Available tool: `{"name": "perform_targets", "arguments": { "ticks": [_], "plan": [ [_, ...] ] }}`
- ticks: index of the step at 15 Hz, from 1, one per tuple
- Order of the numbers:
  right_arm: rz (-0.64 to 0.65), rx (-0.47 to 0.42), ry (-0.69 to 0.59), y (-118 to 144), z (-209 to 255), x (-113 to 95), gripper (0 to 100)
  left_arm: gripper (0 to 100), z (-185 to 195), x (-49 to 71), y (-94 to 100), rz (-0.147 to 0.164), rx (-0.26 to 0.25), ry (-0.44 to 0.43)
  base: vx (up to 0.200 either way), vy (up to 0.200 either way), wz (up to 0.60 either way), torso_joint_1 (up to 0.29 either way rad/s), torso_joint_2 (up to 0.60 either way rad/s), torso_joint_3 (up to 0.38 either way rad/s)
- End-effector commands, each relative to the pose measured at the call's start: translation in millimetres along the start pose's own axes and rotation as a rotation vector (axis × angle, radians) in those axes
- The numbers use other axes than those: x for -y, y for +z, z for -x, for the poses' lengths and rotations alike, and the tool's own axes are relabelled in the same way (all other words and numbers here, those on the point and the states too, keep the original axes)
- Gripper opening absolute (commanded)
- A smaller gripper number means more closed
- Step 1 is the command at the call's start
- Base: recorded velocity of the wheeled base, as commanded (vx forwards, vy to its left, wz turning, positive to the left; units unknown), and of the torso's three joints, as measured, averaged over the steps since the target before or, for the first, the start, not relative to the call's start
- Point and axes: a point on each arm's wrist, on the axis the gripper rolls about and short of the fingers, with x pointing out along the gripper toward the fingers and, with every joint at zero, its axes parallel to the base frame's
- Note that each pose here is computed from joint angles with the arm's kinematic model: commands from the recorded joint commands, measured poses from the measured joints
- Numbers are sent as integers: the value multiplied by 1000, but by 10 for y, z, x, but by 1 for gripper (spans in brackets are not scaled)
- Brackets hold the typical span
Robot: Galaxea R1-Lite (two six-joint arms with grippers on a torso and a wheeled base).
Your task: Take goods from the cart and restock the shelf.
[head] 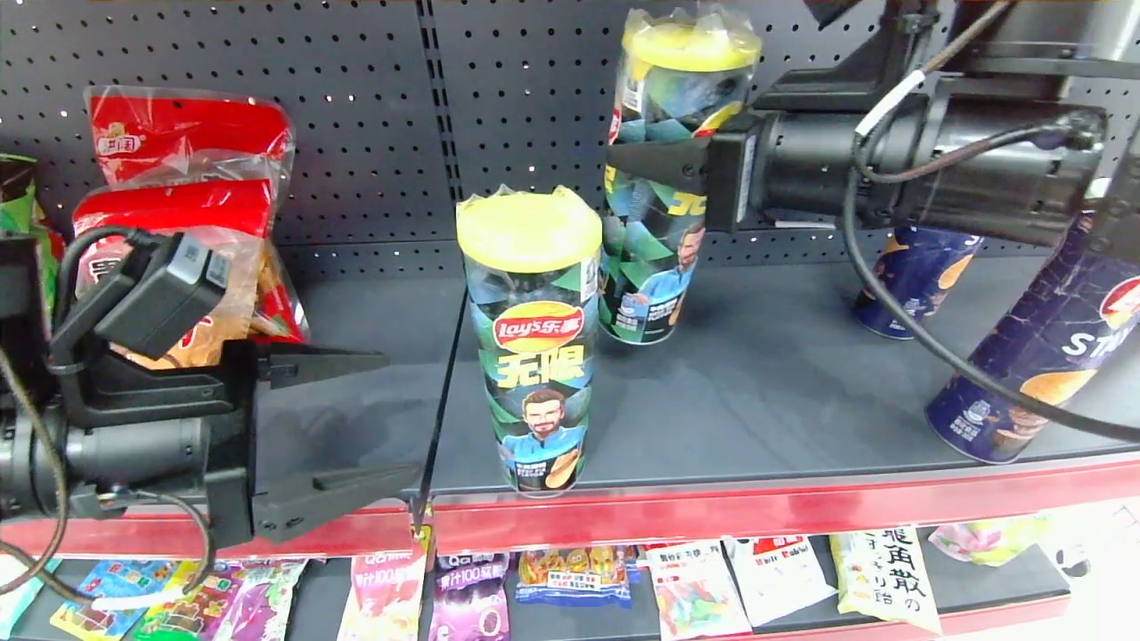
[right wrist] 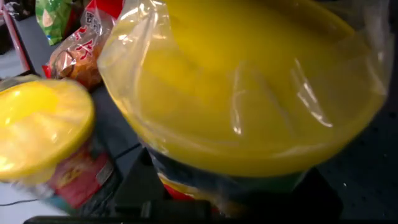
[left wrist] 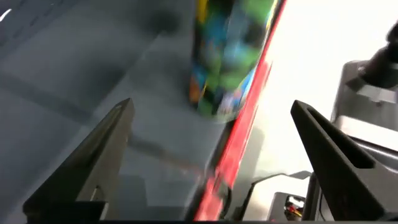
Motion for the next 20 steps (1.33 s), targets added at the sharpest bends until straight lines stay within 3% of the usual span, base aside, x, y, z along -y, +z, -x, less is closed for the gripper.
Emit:
{"name": "perform_targets", "arguments": {
  "ticks": [1,2,4,13,20],
  "plan": [
    [-5,-26,10,-143,-330,42,0,100,240,119,-62,9,14,86,0,0,0,0,0,0],
    [-5,-24,13,-163,-436,53,0,100,305,156,-96,16,0,172,0,0,0,0,0,0],
    [-4,-22,13,-195,-560,78,0,100,337,185,-127,33,-12,225,0,0,0,0,0,0],
    [-13,-54,39,-359,-778,12,0,100,338,190,-135,57,-9,223,0,0,0,0,0,0],
    [-17,-69,47,-428,-839,-7,0,100,371,236,-169,59,-8,225,0,0,0,0,0,0]
  ]
}}
